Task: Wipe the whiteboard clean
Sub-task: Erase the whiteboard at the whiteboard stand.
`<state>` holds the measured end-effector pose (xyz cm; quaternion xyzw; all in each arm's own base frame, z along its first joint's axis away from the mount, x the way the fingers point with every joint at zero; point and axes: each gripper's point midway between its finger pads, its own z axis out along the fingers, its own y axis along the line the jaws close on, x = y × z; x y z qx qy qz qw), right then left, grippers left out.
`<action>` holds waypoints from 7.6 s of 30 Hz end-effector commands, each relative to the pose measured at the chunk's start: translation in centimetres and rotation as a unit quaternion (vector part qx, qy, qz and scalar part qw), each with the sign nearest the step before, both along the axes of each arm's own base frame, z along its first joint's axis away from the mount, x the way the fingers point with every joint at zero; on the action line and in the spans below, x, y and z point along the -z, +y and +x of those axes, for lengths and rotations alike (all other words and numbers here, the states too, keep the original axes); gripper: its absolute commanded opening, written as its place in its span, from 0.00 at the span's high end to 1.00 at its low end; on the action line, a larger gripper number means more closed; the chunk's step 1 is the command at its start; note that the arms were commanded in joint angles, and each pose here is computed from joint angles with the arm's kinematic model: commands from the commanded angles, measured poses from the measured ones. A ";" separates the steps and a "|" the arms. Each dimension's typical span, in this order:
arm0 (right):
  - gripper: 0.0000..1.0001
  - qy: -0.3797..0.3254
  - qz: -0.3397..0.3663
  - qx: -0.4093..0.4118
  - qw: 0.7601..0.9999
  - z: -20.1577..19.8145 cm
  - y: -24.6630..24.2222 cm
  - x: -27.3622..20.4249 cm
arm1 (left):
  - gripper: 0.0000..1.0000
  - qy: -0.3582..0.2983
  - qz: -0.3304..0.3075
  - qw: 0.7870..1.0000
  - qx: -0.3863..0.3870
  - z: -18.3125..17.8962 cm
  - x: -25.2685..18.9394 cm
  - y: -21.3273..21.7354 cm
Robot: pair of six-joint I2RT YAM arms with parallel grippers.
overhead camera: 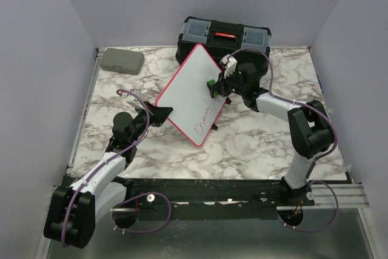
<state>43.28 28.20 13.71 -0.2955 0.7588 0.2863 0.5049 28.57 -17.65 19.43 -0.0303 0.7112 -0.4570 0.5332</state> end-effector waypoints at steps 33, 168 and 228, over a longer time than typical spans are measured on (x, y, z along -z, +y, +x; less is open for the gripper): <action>0.99 -0.011 0.013 -0.174 0.985 -11.5 10.2 -3.2 | 1.00 -0.006 -0.006 0.997 0.075 -2.0 -0.6 -2.2; 0.99 -0.144 0.041 -0.220 0.964 -15.6 3.3 -2.3 | 0.57 -0.009 -0.052 0.999 0.005 -2.8 1.5 -3.7; 0.99 -0.065 -0.043 -0.199 0.977 -16.6 3.6 6.4 | 1.00 -0.054 -0.096 0.992 -0.063 -2.2 1.3 -5.5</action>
